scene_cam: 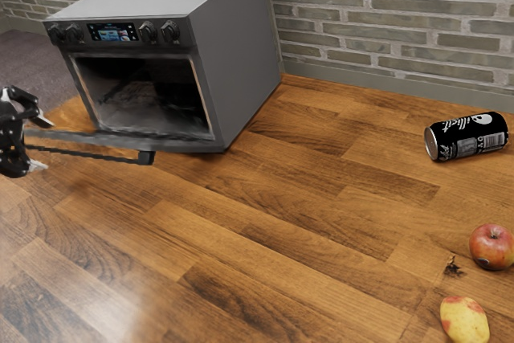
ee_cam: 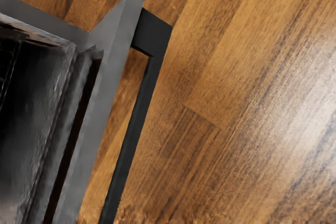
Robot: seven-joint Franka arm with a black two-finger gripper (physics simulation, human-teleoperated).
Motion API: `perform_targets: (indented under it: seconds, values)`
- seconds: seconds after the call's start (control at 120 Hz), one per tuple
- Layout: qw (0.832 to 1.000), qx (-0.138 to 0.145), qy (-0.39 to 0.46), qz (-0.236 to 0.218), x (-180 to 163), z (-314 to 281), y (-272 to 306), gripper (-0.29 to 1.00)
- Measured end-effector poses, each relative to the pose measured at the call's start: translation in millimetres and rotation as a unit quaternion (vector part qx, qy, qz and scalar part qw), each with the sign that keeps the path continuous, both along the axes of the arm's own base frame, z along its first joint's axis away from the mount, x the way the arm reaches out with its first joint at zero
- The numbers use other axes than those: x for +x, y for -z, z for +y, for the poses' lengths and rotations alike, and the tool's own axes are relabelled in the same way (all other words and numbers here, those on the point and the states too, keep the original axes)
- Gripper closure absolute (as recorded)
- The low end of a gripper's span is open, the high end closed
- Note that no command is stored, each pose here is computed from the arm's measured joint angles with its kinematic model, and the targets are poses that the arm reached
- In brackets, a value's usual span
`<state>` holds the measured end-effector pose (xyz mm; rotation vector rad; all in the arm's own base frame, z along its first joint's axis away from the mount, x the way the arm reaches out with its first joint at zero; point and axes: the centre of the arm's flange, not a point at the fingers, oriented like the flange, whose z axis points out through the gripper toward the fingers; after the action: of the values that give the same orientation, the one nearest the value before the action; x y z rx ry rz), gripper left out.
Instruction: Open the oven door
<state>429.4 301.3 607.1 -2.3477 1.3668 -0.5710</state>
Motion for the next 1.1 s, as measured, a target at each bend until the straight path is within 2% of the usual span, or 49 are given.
perform_targets:
  seconds: [0.033, 0.05, 0.075, 0.117, 0.142, 0.167, 0.2, 0.225, 0.292, 0.35, 0.417, 0.483, 0.625, 0.85, 0.95, 1.1]
  values:
    - [0.999, 0.007, -0.014, -0.034, -73, -9, -35, 0.09]
    - [0.997, 0.021, -0.017, -0.069, -99, -12, -76, 0.08]
    - [0.991, 0.047, -0.004, -0.127, -117, -26, -160, 0.07]
    - [0.978, 0.088, 0.036, -0.187, -116, -70, -281, 0.05]
    - [0.975, 0.095, 0.067, -0.191, -97, -113, -314, 0.05]
    - [0.976, 0.090, 0.098, -0.175, -69, -157, -324, 0.04]
    - [0.979, 0.072, 0.128, -0.138, -32, -207, -316, 0.04]
    - [0.984, 0.049, 0.143, -0.098, 2, -233, -294, 0.03]
    - [0.989, -0.014, 0.145, 0.006, 76, -270, -227, 0.02]
    - [0.990, -0.024, 0.121, 0.075, 103, -299, -188, 0.01]
    - [0.982, -0.047, 0.104, 0.150, 133, -338, -133, 0.01]
    - [0.978, -0.062, 0.056, 0.191, 144, -343, -105, 0.01]
    - [0.968, -0.091, -0.074, 0.220, 145, -309, -90, 0.00]
    - [0.947, -0.118, -0.192, 0.229, 143, -310, -85, 0.00]
    - [0.937, -0.112, -0.241, 0.226, 144, -317, -81, 0.00]
    - [0.922, -0.124, -0.293, 0.220, 143, -316, -81, 0.00]
